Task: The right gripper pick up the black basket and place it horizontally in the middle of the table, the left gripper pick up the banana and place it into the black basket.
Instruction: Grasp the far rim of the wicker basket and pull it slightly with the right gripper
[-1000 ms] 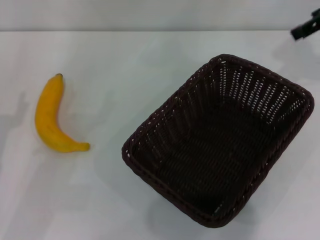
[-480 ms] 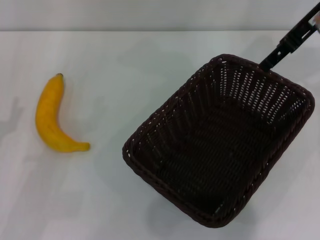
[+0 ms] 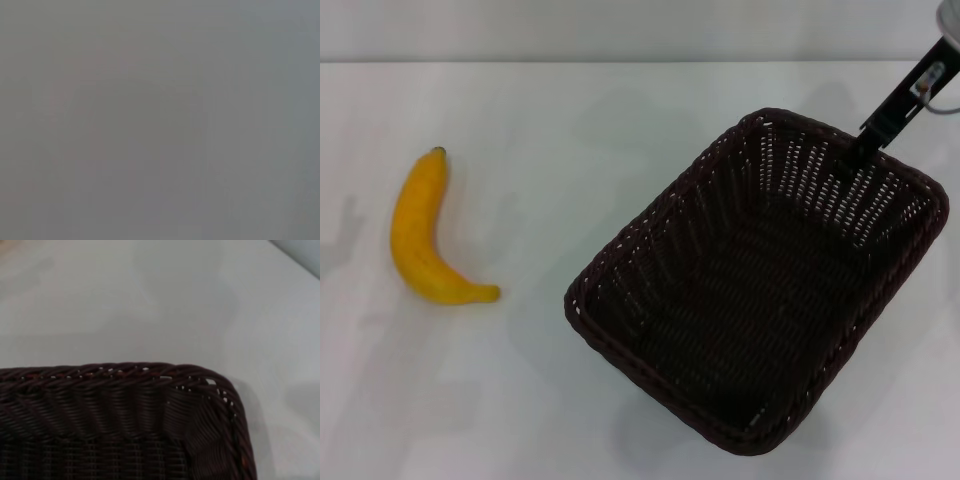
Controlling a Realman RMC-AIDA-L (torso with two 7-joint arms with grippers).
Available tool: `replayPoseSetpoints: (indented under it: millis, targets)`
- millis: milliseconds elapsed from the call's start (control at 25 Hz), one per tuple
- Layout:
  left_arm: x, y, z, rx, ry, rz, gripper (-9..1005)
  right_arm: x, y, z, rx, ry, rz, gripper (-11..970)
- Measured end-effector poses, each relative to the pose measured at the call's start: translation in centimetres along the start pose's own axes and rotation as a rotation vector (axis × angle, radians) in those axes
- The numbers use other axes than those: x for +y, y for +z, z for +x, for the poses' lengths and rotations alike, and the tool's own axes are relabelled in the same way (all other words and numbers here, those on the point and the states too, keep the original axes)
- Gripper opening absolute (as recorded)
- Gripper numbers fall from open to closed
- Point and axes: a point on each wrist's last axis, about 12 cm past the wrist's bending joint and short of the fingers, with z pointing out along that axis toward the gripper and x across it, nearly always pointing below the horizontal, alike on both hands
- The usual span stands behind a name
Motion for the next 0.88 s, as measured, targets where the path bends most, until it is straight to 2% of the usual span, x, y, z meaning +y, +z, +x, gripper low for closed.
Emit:
replayPoseSetpoints:
  millis: [200,560,880]
  targets:
    - [0.0,-0.1,0.0,0.001,-0.001,0.0,860,0.3,1.2,0.0,0.03,-0.004,0.011,695]
    - [0.3,0.1,-0.1,-0.008,0.015,-0.011,860,1.7,3.1,-1.0,0.11,-0.04,0.051,683]
    - [0.5,0.5,-0.4,-0.021,0.027,-0.01,860,2.3,3.5,-1.6,0.134,-0.045,0.06,672]
